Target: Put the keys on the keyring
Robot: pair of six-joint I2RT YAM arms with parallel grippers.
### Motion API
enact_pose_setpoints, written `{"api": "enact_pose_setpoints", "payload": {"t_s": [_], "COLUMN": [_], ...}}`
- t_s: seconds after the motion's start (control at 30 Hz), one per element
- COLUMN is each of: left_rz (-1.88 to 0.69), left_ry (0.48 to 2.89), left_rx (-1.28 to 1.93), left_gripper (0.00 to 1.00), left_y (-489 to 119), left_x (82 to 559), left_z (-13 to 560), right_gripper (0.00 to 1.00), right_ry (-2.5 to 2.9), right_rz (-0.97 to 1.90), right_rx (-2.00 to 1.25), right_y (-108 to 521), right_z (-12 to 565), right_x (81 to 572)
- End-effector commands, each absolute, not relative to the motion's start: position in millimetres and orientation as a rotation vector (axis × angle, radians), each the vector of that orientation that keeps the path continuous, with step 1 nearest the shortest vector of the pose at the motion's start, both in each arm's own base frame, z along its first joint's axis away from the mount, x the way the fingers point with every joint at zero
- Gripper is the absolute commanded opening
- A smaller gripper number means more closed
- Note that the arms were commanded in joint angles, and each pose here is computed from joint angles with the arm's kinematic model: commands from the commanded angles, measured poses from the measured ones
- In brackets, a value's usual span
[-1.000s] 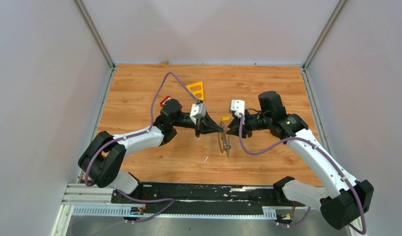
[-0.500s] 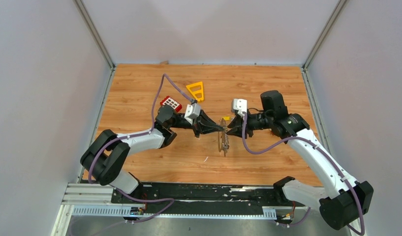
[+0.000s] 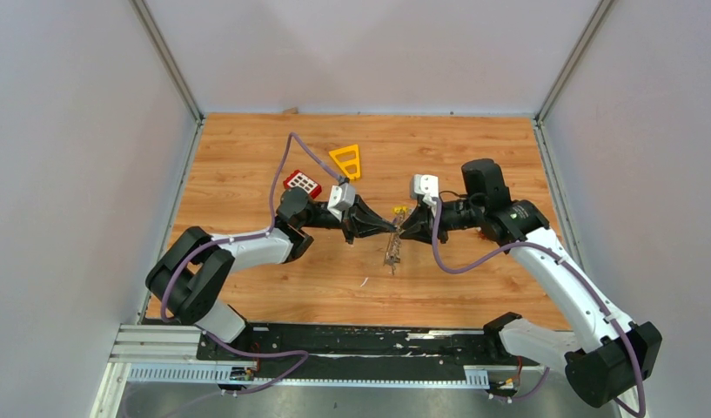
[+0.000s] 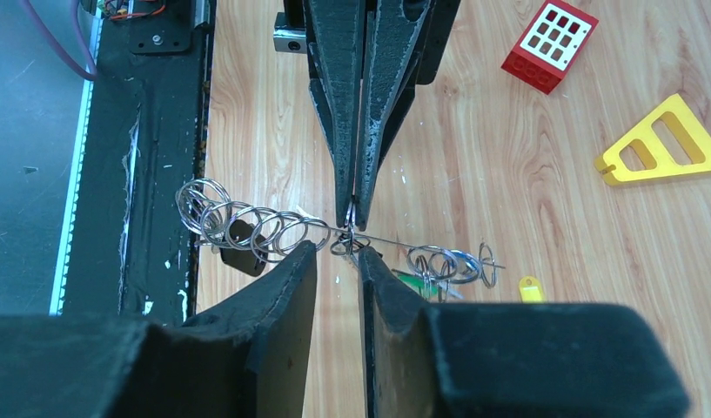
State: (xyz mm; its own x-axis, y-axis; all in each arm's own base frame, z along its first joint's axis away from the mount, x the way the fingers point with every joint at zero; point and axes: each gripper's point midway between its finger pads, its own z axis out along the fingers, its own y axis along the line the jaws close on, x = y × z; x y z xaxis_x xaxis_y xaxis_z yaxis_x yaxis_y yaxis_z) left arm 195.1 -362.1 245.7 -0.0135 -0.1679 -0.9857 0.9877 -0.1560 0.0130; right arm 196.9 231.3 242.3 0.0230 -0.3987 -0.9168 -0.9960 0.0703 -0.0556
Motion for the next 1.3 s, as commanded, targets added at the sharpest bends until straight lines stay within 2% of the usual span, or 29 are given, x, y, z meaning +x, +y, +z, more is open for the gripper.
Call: {"api": "enact_pose_setpoints", "payload": {"t_s": [0.0,0.4,0.53,0.67,0.73,0.87,0.93,1.27], "left_rz": [-1.374,-1.396,-1.403,-1.4,-1.391,-1.304,-1.255,-1.101], "left_ry": [0.927,0.927,0.93,0.935,0.945,0.975,1.008,1.064], "left_rx": [1.188,1.192,1.193,1.194,1.202,1.254,1.285,1.4], "left_gripper": [0.0,0.0,0.0,0.0,0.06,0.27,0.32,0.41], "left_y": [-360.5,-361.9,-362.9,-363.0,-363.5,-363.9,-364.6,-362.6], "left_x": [194.8,192.8,192.2,193.0,194.4,201.9,208.1,222.9], "left_z": [258.7,256.3,254.5,253.1,251.2,245.0,238.8,227.5], "right_gripper": [0.24,0.1,0.01,0.0,0.0,0.0,0.0,0.0], "right_ry": [1.438,1.454,1.457,1.467,1.478,1.517,1.54,1.664], "right_rz": [0.901,0.913,0.917,0.886,0.848,0.753,0.721,0.624], "right_rx": [-1.447,-1.42,-1.414,-1.413,-1.421,-1.456,-1.475,-1.523], "right_y": [236.5,239.8,241.2,239.4,236.6,229.6,226.9,220.5], "right_z": [263.8,263.6,263.6,263.1,261.2,256.3,251.7,234.6], "right_x": [200.4,206.5,208.3,212.4,214.8,217.9,217.4,216.6]}}
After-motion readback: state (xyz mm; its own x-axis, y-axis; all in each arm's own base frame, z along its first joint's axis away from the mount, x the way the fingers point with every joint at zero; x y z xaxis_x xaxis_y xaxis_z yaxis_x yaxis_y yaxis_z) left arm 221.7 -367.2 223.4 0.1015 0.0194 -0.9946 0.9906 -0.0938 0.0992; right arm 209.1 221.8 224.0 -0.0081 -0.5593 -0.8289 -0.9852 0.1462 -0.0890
